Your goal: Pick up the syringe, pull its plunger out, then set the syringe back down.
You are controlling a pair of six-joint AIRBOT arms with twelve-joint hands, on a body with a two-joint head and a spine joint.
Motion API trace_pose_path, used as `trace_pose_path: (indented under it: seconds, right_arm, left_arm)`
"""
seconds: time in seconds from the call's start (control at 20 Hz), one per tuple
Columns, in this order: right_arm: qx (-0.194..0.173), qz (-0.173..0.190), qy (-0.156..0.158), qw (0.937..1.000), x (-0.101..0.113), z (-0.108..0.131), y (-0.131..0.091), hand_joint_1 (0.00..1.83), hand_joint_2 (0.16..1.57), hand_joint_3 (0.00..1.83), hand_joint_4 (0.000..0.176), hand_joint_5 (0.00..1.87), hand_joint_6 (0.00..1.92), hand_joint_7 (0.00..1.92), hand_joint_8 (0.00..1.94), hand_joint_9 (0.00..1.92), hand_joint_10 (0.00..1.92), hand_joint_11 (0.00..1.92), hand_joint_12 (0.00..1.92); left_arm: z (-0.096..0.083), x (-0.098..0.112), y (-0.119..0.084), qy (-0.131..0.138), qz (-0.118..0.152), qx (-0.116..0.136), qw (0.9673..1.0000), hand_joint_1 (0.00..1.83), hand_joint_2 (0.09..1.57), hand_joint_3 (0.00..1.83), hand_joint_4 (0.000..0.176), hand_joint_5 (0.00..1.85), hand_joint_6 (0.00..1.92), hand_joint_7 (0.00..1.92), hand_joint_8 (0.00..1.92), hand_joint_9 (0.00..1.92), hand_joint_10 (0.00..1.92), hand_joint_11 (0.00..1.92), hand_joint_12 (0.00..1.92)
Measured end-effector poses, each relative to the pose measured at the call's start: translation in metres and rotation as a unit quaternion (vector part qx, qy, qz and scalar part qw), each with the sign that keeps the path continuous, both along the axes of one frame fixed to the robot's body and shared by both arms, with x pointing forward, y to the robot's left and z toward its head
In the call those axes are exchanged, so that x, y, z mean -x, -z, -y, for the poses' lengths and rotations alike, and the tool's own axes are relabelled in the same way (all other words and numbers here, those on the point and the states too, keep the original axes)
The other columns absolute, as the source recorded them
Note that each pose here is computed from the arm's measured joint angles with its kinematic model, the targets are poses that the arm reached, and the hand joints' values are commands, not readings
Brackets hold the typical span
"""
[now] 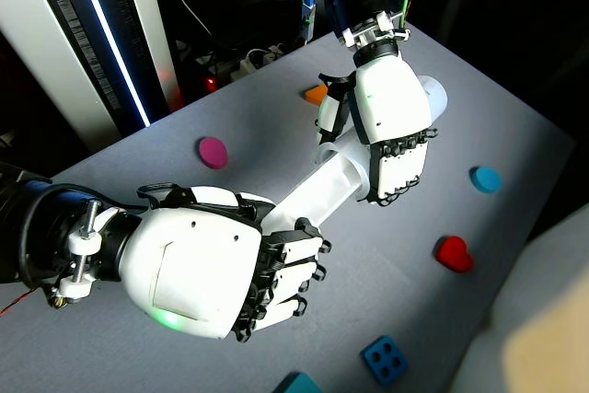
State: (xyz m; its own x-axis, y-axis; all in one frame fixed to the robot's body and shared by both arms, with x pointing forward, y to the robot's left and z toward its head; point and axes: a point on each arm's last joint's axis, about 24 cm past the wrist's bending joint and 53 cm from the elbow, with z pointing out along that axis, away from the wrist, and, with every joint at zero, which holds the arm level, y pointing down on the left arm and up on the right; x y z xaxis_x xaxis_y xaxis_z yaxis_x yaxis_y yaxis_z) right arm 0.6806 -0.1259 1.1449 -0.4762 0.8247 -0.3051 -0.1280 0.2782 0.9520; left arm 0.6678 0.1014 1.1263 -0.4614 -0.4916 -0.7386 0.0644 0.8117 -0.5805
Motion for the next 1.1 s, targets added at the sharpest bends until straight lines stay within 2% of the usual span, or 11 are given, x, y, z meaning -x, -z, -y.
trace_pose_path:
  seconds: [0.1, 0.15, 0.2, 0.25, 0.3, 0.35, 0.4, 0.45, 0.6, 1.1]
  right_arm:
    - [0.0, 0.0, 0.0, 1.0, -0.0001, 0.0001, 0.0, 1.38, 1.11, 0.0, 0.0, 0.91, 0.93, 0.95, 1.0, 1.0, 1.2, 1.02, 1.16]
    - [0.001, 0.001, 0.0, 1.0, -0.0001, 0.0001, -0.0001, 1.38, 1.11, 0.0, 0.0, 0.91, 0.92, 0.96, 1.01, 1.0, 1.2, 1.02, 1.17]
    - [0.001, 0.001, 0.0, 1.0, -0.0001, 0.0001, -0.0001, 1.38, 1.11, 0.0, 0.0, 0.91, 0.92, 0.96, 1.01, 1.0, 1.2, 1.02, 1.17]
    - [0.002, 0.002, 0.0, 1.0, -0.0002, 0.0007, -0.0004, 1.38, 1.11, 0.0, 0.0, 0.92, 0.92, 0.96, 1.0, 1.0, 1.19, 1.02, 1.17]
    - [0.003, 0.002, 0.001, 1.0, -0.0003, 0.0011, -0.0005, 1.38, 1.11, 0.0, 0.0, 0.92, 0.92, 0.96, 1.0, 1.0, 1.19, 1.02, 1.17]
    - [0.003, 0.002, 0.001, 1.0, -0.0007, 0.0015, -0.0006, 1.38, 1.1, 0.0, 0.0, 0.93, 0.91, 0.96, 1.0, 1.0, 1.19, 1.02, 1.16]
    - [0.003, 0.003, 0.002, 1.0, -0.0007, 0.0022, -0.0008, 1.38, 1.1, 0.0, 0.0, 0.95, 0.88, 0.97, 0.98, 1.01, 1.18, 1.01, 1.16]
    - [0.005, 0.004, 0.002, 1.0, -0.0009, 0.0032, -0.0015, 1.38, 1.1, 0.0, 0.0, 0.95, 0.87, 0.98, 0.98, 1.01, 1.18, 1.01, 1.16]
    - [0.006, 0.005, 0.003, 1.0, -0.0005, 0.0053, -0.0005, 1.38, 1.11, 0.0, 0.0, 0.89, 0.93, 0.98, 0.99, 1.0, 1.2, 1.02, 1.16]
    - [0.008, 0.007, 0.005, 0.9999, -0.001, 0.0066, -0.0011, 1.38, 1.11, 0.0, 0.0, 0.9, 0.94, 0.97, 0.99, 1.01, 1.18, 1.0, 1.17]
  left_arm:
    - [-0.0016, -0.0007, -0.0003, -0.003, 0.001, -0.001, 1.0, 1.35, 1.22, 0.0, 0.0, 0.79, 1.11, 0.77, 1.43, 0.66, 1.56, 0.61, 1.52]
    - [-0.0025, -0.001, -0.0005, -0.004, 0.002, -0.002, 1.0, 1.45, 1.21, 0.0, 0.0, 0.78, 1.1, 0.76, 1.41, 0.64, 1.51, 0.64, 1.69]
    - [-0.003, -0.0011, -0.0006, -0.004, 0.002, -0.003, 1.0, 1.47, 1.21, 0.0, 0.0, 0.78, 1.1, 0.76, 1.4, 0.64, 1.5, 0.64, 1.72]
    - [-0.0036, -0.0014, -0.0007, -0.005, 0.002, -0.003, 1.0, 1.48, 1.21, 0.0, 0.0, 0.77, 1.1, 0.76, 1.4, 0.64, 1.49, 0.65, 1.73]
    - [-0.0038, -0.0014, -0.0007, -0.006, 0.002, -0.003, 1.0, 1.37, 1.22, 0.0, 0.0, 0.8, 1.12, 0.77, 1.41, 0.66, 1.54, 0.62, 1.56]
    - [-0.0042, -0.0016, -0.0008, -0.007, 0.003, -0.003, 1.0, 1.35, 1.22, 0.0, 0.0, 0.8, 1.11, 0.76, 1.42, 0.66, 1.56, 0.62, 1.5]
    - [-0.0045, -0.0017, -0.0009, -0.007, 0.003, -0.004, 1.0, 1.45, 1.21, 0.0, 0.0, 0.8, 1.07, 0.74, 1.41, 0.66, 1.51, 0.65, 1.67]
    - [-0.0046, -0.0018, -0.001, -0.008, 0.003, -0.004, 1.0, 1.48, 1.2, 0.0, 0.0, 0.79, 1.06, 0.73, 1.41, 0.66, 1.5, 0.67, 1.7]
    - [-0.0052, -0.002, -0.001, -0.009, 0.003, -0.004, 0.9999, 1.48, 1.2, 0.0, 0.0, 0.79, 1.06, 0.75, 1.41, 0.67, 1.49, 0.64, 1.72]
    - [-0.0073, -0.0028, -0.0014, -0.013, 0.004, -0.005, 0.9999, 1.48, 1.21, 0.0, 0.0, 0.78, 1.06, 0.75, 1.42, 0.64, 1.49, 0.66, 1.73]
